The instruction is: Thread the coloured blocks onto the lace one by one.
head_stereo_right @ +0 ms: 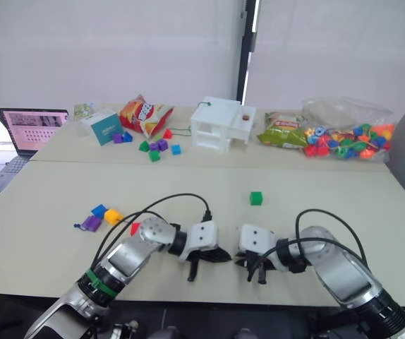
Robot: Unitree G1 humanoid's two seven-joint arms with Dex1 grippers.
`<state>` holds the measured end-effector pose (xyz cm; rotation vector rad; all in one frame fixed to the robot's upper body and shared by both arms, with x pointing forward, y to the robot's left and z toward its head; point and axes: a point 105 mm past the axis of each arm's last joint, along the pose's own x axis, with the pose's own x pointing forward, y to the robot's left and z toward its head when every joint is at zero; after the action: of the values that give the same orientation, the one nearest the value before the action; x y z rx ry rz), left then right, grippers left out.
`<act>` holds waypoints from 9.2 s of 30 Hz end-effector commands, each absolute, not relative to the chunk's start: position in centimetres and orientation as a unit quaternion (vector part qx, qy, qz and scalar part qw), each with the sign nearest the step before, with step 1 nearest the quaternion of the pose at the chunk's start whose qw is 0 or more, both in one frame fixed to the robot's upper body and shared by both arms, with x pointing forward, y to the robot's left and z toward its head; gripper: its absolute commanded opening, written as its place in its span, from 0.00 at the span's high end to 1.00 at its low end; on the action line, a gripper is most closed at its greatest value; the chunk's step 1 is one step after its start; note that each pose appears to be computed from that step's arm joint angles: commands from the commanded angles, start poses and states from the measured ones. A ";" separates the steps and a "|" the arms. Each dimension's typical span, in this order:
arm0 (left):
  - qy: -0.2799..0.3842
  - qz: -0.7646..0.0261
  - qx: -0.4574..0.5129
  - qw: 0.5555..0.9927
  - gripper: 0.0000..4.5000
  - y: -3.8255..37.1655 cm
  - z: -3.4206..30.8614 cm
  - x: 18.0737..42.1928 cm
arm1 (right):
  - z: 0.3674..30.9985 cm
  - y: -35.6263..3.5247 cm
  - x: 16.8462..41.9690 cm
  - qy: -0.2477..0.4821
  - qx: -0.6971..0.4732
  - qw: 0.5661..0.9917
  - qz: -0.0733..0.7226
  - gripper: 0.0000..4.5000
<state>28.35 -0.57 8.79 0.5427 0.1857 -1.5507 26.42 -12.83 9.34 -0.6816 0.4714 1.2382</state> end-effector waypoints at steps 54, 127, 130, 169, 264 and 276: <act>0.118 -0.642 0.218 0.726 1.00 8.6 10.5 29.5 | 11.4 -13.8 38.6 -0.008 0.033 0.998 0.048 0.74; 0.129 -0.611 0.256 0.738 1.00 6.9 10.9 27.3 | 9.9 -12.4 29.8 0.132 -0.253 0.709 0.645 0.74; 0.126 -0.608 0.255 0.741 1.00 6.6 10.9 27.6 | 9.6 -12.4 29.2 0.139 -0.254 0.708 0.645 0.74; 0.143 -0.626 0.266 0.719 1.00 5.1 10.7 27.3 | 9.0 -11.3 28.2 0.156 -0.269 0.699 0.644 0.74; 0.097 -0.674 0.264 0.683 1.00 0.0 11.7 27.4 | 8.6 -11.8 27.7 0.171 -0.286 0.700 0.632 0.74; 0.095 -0.672 0.239 0.694 0.87 1.1 11.7 28.0 | 8.5 -11.8 27.8 0.171 -0.281 0.707 0.626 0.74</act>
<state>28.30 1.22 9.79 0.5391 0.3044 -1.4676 28.06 -11.79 9.24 -0.6328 0.3472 1.3906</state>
